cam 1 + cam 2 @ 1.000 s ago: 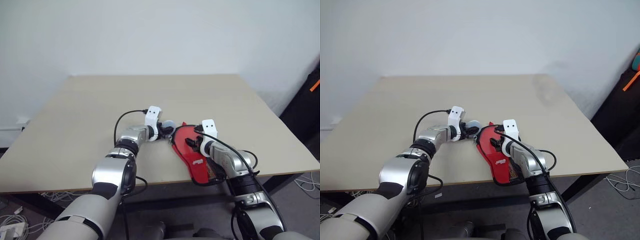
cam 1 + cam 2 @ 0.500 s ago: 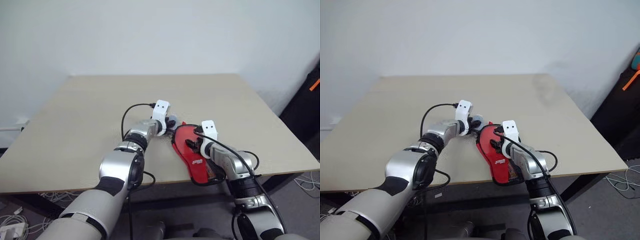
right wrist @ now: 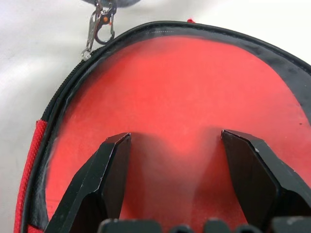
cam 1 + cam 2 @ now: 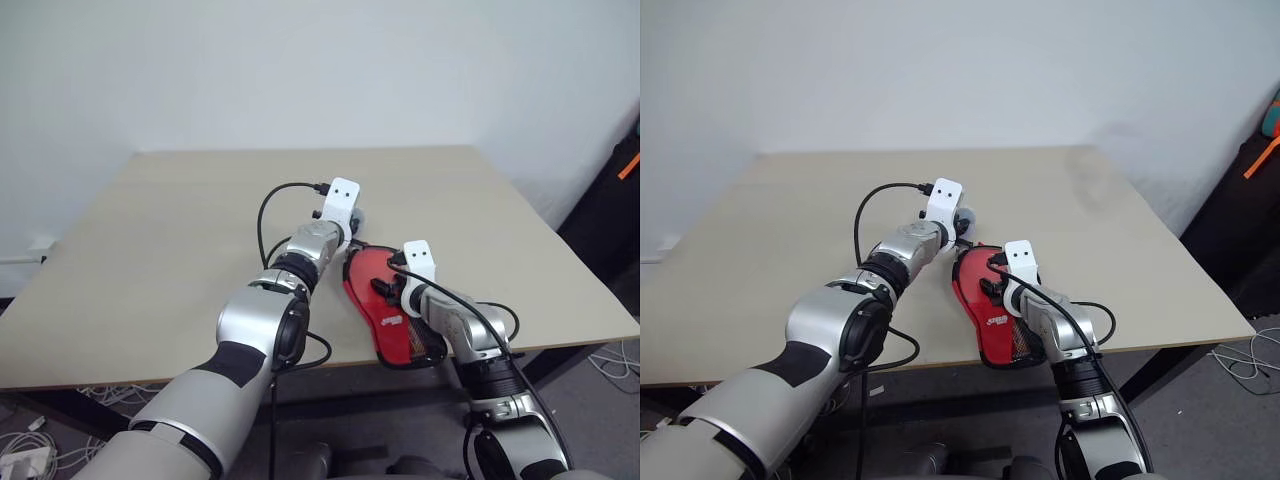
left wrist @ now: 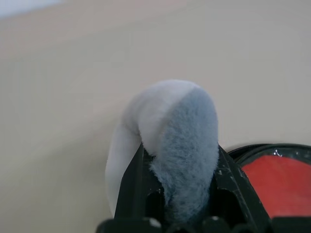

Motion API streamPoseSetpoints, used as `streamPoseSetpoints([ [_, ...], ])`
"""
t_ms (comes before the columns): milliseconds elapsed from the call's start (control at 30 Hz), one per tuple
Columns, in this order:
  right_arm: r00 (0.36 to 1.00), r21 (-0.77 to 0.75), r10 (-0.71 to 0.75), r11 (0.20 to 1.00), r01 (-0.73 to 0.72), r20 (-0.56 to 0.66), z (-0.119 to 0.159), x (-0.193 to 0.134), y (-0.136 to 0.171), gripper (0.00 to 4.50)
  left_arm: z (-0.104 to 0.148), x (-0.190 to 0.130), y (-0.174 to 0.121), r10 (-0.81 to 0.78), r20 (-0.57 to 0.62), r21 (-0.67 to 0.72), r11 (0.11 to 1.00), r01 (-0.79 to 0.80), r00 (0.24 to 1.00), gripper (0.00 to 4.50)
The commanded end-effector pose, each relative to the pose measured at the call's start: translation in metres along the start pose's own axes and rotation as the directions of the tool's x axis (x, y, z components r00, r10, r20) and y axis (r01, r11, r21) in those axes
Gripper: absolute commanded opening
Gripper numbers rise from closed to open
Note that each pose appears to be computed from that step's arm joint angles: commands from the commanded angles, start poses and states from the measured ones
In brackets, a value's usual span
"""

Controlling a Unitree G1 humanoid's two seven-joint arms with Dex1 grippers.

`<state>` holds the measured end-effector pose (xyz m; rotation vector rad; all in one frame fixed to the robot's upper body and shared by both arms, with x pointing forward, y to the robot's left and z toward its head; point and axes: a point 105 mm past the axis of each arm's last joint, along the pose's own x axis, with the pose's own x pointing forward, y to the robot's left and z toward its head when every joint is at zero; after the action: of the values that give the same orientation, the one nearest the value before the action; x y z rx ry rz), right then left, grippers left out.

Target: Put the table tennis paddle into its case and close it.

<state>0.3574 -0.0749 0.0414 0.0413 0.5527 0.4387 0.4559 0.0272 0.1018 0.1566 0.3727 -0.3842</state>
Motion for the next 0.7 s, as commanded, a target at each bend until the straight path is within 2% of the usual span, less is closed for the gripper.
streamPoseSetpoints([
  [33, 0.991, 0.040, -0.003, 0.999, 0.009, -0.136, -0.037, 0.001, -0.002, 3.24, 0.048, -0.003, -0.033, -0.136, 0.142, 0.105, 0.987, 0.122, 0.980, 0.52],
  [100, 0.991, 0.042, -0.006, 0.999, 0.012, -0.134, -0.037, -0.001, -0.003, 3.24, 0.040, -0.003, -0.045, -0.202, 0.123, 0.122, 0.975, 0.187, 0.972, 0.52],
  [133, 0.991, 0.043, -0.008, 0.999, 0.014, -0.134, -0.037, -0.002, -0.004, 3.24, 0.037, -0.002, -0.046, -0.209, 0.116, 0.122, 0.973, 0.195, 0.971, 1.15],
  [333, 0.993, 0.046, -0.022, 0.999, 0.027, -0.119, -0.035, -0.006, -0.010, 3.24, 0.019, -0.001, -0.040, -0.200, 0.059, 0.187, 0.965, 0.186, 0.978, 3.09],
  [567, 1.000, 0.054, 0.002, 0.999, -0.001, -0.014, -0.014, -0.011, -0.011, 3.24, 0.026, -0.004, -0.018, -0.184, 0.091, 0.162, 0.972, 0.168, 0.979, 3.09],
  [700, 0.996, 0.064, 0.035, 0.997, -0.040, 0.086, 0.006, -0.019, -0.012, 3.24, 0.036, -0.007, -0.006, -0.180, 0.124, 0.243, 0.959, 0.147, 0.976, 3.09],
])
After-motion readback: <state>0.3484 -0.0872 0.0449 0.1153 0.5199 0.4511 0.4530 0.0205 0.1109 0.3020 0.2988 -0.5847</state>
